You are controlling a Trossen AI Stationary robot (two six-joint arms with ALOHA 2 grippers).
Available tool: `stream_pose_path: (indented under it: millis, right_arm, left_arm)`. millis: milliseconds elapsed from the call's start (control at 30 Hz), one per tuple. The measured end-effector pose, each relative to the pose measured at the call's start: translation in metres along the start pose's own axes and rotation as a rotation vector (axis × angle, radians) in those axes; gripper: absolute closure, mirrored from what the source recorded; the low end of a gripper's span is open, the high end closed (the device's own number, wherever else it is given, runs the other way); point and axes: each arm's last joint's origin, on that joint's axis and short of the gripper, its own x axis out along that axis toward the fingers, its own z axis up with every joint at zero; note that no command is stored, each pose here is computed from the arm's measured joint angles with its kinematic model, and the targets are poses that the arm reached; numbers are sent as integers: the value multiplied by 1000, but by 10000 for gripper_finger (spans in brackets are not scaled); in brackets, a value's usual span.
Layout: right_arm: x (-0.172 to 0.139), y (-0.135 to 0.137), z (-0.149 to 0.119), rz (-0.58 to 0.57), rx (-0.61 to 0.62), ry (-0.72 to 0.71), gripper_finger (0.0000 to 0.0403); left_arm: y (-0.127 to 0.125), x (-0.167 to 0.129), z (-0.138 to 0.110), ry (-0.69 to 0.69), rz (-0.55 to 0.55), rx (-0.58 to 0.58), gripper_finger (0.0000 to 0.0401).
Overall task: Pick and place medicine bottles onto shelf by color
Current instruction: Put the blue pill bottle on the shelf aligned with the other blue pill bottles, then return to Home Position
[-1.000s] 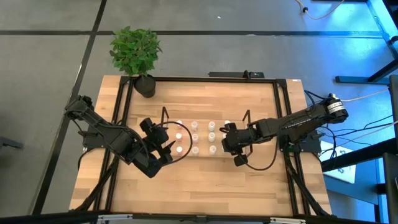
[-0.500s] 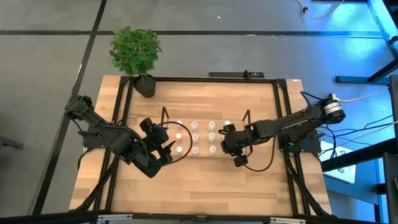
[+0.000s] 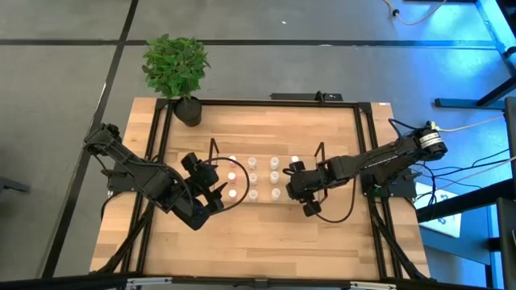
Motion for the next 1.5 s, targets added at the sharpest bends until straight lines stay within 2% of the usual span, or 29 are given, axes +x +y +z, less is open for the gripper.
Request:
stream_pose_path:
  millis: [567, 867, 967, 1167, 1300, 1500]
  right_arm:
    - [1, 0, -1, 8, -1, 7, 210]
    - [-2, 0, 0, 6, -4, -7, 210]
    - [-10, -1, 5, 5, 0, -21, 210]
    - [-40, -4, 20, -4, -1, -95, 210]
    - [-61, -6, 26, -14, 3, -124, 210]
    - [-89, -11, 35, -144, 22, -194, 220]
  left_arm:
    - [0, 0, 0, 2, -1, 0, 130]
    - [0, 0, 0, 13, -8, 1, 130]
    - [0, 0, 0, 14, -9, 16, 130]
    - [-2, -1, -2, 47, -42, 120, 130]
    - [-3, -2, -3, 69, -65, 113, 130]
    - [-2, -1, -3, 75, -58, 121, 130]
